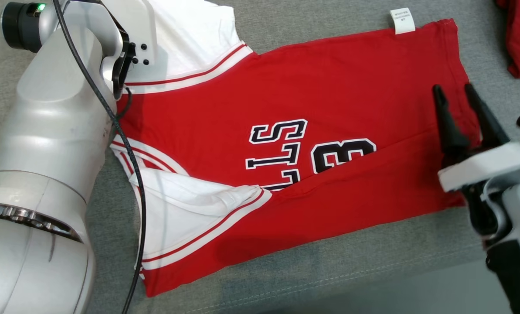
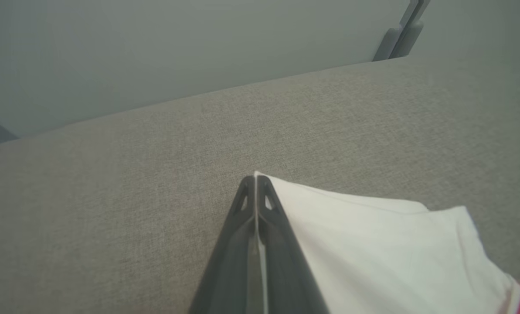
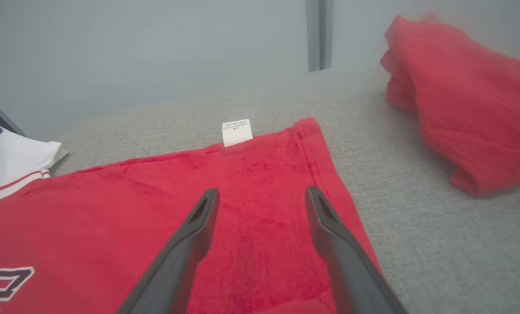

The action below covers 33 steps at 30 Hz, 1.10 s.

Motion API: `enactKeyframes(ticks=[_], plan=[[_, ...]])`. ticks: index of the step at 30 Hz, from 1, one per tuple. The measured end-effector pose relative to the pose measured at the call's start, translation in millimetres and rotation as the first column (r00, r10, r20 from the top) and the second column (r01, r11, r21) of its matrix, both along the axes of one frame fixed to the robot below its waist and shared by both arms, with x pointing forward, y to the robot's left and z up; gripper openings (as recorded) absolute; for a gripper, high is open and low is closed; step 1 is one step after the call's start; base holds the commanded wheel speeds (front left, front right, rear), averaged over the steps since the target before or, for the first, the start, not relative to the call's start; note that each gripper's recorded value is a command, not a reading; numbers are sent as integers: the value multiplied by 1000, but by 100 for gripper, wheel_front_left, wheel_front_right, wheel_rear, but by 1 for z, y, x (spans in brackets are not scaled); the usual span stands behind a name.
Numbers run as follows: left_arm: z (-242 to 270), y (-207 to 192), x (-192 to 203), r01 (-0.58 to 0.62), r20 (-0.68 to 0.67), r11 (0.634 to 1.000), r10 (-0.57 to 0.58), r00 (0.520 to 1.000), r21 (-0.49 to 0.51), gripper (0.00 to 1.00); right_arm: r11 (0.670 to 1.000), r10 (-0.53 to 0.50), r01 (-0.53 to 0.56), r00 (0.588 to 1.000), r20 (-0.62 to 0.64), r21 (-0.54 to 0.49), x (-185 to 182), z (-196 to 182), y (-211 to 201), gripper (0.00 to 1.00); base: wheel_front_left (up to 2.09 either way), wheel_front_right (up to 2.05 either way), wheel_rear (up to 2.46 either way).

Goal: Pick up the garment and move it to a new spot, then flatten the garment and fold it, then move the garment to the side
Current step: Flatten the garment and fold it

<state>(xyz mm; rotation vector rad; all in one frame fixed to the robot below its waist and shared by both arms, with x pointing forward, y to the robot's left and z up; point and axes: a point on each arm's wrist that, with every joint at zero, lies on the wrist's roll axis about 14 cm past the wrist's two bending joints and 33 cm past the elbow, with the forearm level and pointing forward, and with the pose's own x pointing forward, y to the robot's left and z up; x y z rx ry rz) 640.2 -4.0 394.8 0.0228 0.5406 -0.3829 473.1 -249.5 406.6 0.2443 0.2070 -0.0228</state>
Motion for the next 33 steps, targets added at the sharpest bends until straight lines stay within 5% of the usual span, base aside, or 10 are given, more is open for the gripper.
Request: enactKeyframes(ticks=[20,23,24,26,28,33], plan=[[4,15,6,-15,17,997,17,1000,-79,0,999,40,-30,936,-350,33,82,-17,-36,100,0,0,0],[3,14,5,-12,15,997,13,1000,-78,0,999,43,-35,921,-387,29,86,-21,-35,73,0,0,0],[3,13,5,-11,14,997,13,1000,-81,0,999,47,-37,918,-393,32,87,-22,-34,50,0,0,0],[5,10,6,-3,17,996,5,1000,-87,0,999,48,-37,909,-414,35,88,-26,-33,35,0,0,0],[8,10,7,1,23,996,1,1000,-86,0,999,49,-40,901,-431,30,89,-29,-33,0,0,0,0],[8,12,8,-3,36,996,6,999,-90,0,998,53,-59,903,-426,-2,94,-29,-32,0,0,0,0]])
